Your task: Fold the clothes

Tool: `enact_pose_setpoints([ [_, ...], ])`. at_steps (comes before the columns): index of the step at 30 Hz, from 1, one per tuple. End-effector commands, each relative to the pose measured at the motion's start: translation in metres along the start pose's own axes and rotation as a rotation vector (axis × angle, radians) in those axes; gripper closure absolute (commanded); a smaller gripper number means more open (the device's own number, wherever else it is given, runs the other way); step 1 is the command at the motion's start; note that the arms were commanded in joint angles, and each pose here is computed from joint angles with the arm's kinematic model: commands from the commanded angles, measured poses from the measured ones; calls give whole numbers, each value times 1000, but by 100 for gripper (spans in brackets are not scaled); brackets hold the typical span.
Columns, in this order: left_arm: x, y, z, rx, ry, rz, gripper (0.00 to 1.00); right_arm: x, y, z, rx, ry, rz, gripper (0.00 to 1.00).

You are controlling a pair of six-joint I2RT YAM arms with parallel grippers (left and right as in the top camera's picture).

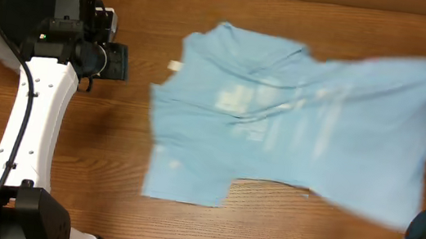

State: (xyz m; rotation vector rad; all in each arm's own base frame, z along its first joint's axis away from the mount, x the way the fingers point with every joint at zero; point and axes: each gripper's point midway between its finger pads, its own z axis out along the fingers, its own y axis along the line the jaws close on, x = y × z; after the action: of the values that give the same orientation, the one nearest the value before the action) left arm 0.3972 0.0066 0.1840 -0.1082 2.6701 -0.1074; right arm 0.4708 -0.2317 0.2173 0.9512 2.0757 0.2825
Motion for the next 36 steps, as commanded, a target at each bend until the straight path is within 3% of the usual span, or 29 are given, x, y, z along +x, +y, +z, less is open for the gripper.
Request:
enact_pose_setpoints([
  [1, 0, -14, -4, 52, -4, 33, 36, -46, 30, -40, -51, -106, -29, 0],
  [8, 13, -15, -5, 62, 46, 28, 35, -34, 44, -92, -7, -2, -24, 0],
  [14, 46, -47, 2, 200, 167, 36, 37, -8, 55, -145, -3, 57, -7, 0],
  [22, 131, -110, 55, 262, 324, 239, 39, 46, 84, -200, -123, 219, 32, 1],
  [25, 160, -122, 80, 229, 361, 299, 34, 61, 84, -207, -116, 274, 43, 1],
  [32, 187, -150, 122, 236, 401, 325, 32, 83, 88, -210, -118, 348, -31, 1],
  [34, 195, -153, 134, 234, 425, 336, 35, 85, 88, -210, -116, 355, -31, 1],
  [36, 206, -152, 141, 224, 466, 329, 48, 86, 88, -210, -114, 358, -29, 1],
])
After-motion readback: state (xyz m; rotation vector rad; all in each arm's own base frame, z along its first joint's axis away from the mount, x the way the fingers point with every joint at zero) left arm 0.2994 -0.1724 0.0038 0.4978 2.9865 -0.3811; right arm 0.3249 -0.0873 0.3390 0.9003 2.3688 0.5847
